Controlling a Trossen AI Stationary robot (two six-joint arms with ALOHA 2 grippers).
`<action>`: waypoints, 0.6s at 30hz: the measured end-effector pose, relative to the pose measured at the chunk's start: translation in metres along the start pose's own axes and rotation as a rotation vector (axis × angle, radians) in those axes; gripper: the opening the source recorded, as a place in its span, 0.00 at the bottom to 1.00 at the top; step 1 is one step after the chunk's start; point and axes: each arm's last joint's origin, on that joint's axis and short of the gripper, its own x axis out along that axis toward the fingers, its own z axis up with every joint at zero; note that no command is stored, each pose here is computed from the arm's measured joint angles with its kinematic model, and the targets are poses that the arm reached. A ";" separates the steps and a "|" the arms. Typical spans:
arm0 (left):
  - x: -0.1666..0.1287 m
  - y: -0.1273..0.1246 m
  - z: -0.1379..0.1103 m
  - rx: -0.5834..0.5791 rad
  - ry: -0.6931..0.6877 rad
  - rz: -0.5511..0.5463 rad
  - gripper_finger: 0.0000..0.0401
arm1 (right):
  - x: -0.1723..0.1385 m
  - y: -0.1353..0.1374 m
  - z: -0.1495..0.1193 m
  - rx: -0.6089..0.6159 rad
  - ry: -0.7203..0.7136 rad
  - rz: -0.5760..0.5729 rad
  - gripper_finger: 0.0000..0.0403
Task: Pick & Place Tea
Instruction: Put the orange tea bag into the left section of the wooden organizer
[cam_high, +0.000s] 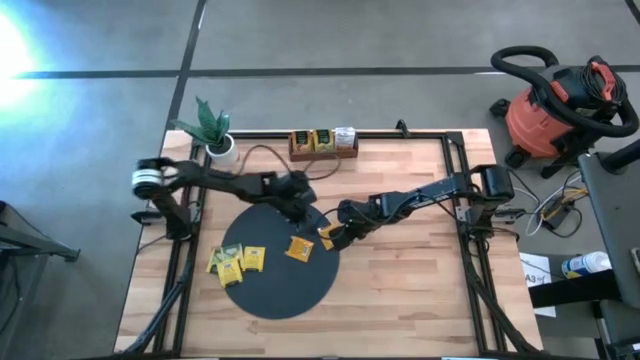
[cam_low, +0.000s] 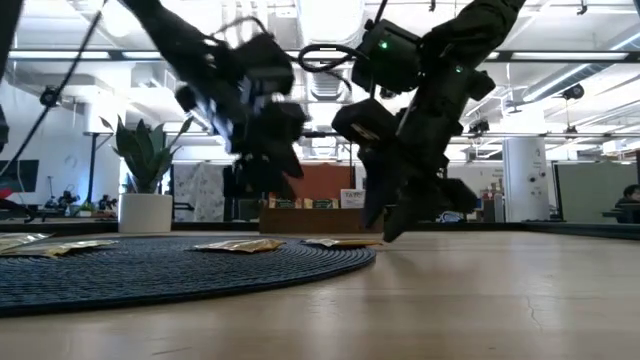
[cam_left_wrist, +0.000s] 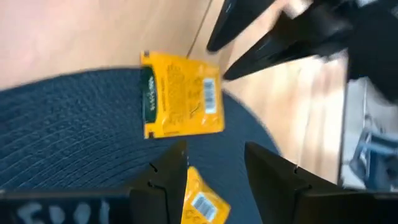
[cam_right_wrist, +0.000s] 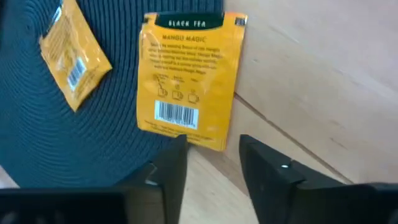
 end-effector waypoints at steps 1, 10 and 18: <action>0.006 0.003 0.001 0.002 0.032 -0.001 0.38 | 0.000 -0.001 0.000 0.000 -0.003 0.001 0.39; 0.042 0.018 -0.006 0.025 0.170 -0.004 0.38 | 0.006 -0.011 -0.005 0.020 -0.008 0.035 0.45; 0.046 0.018 0.000 0.023 0.114 -0.016 0.38 | 0.007 -0.008 -0.002 0.028 -0.037 0.101 0.42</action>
